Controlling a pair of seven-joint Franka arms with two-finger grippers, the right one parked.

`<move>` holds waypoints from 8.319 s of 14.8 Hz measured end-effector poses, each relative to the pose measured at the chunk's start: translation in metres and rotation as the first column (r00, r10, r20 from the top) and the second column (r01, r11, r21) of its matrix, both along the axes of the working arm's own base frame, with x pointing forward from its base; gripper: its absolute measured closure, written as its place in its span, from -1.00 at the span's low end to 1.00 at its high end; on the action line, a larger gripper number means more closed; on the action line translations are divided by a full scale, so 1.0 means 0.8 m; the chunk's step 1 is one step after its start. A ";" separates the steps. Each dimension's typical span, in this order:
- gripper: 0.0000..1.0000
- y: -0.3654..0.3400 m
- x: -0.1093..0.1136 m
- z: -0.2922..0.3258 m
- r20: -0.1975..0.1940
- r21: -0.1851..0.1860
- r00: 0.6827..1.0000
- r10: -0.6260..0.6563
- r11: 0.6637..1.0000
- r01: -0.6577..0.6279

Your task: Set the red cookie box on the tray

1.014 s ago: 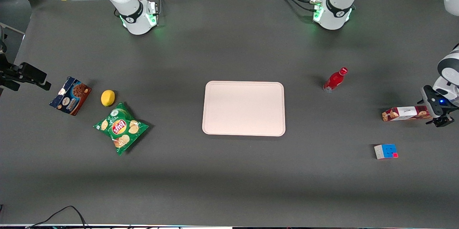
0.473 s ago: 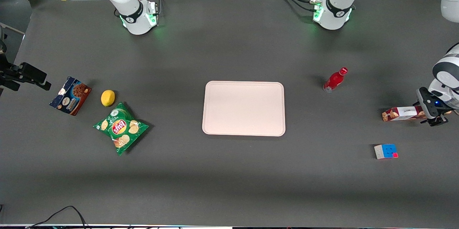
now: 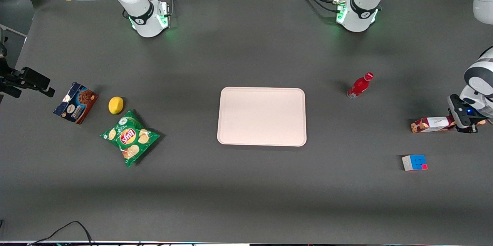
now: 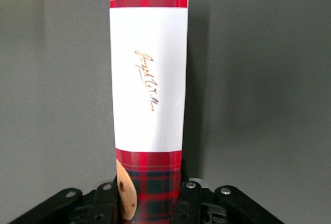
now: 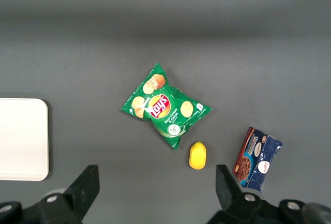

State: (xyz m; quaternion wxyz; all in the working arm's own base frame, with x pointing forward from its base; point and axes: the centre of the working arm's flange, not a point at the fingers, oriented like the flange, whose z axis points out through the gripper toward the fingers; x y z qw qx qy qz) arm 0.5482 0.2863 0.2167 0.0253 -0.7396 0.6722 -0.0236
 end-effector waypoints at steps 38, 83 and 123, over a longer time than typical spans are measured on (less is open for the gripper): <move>0.24 -0.585 0.060 0.420 -0.188 0.056 0.494 0.849 0.512 -0.857; -1.00 -0.792 -0.039 0.021 -0.059 0.034 0.090 0.994 0.092 -0.995; -1.00 -0.455 0.030 0.414 -0.032 -0.112 0.160 0.987 0.155 -0.982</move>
